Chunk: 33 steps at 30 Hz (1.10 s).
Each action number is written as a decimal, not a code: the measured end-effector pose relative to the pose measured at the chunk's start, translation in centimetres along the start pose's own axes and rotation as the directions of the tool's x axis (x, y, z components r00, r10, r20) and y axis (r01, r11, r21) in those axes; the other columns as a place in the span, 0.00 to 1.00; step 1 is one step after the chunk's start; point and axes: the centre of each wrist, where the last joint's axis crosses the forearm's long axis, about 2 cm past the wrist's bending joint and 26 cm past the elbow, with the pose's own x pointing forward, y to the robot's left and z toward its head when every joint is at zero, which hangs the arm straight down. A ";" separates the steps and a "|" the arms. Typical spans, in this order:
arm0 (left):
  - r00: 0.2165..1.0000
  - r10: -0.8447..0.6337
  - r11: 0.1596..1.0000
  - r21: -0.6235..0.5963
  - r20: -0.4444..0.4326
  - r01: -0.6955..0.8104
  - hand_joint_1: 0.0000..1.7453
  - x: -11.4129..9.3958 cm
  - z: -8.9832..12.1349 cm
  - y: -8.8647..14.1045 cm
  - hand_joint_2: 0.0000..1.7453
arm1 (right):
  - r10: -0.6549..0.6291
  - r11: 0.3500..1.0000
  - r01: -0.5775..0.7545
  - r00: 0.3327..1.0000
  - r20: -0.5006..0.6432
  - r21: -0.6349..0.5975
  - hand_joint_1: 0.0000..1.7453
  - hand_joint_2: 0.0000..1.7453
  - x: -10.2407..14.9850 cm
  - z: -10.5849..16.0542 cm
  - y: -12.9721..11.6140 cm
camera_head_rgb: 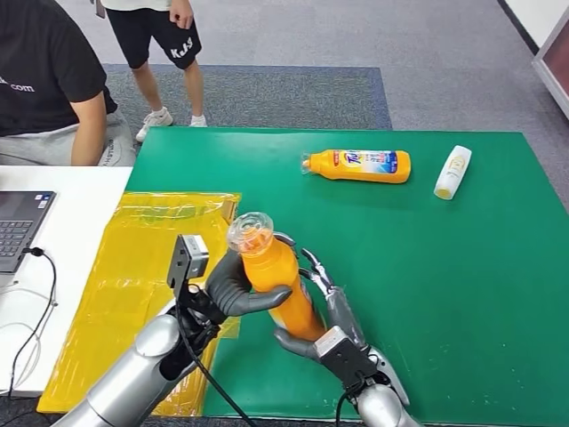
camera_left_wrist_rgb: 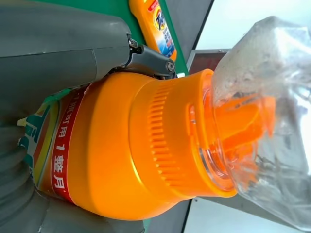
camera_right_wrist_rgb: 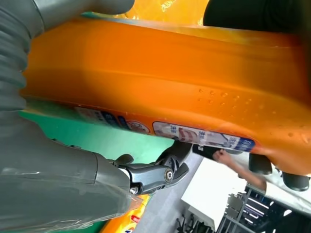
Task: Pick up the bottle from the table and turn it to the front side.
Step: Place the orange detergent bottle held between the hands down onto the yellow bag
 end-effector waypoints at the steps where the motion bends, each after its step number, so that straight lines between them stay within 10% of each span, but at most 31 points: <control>1: 1.000 -0.013 1.000 0.003 -0.001 0.013 1.00 0.0 0.1 0.1 1.00 | 0.000 1.000 0.000 1.000 0.000 0.000 0.00 1.00 0.0 0.0 0.0; 17: 0.862 -0.452 0.889 -0.037 -0.231 0.456 1.00 1.7 5.3 7.4 1.00 | -0.004 1.000 0.003 1.000 -0.009 -0.016 0.00 1.00 0.3 0.3 0.1; 33: 0.568 -0.713 0.699 -0.350 -0.411 0.624 1.00 13.2 10.3 15.5 1.00 | -0.028 1.000 0.028 0.998 -0.054 -0.001 0.00 1.00 0.0 1.3 0.1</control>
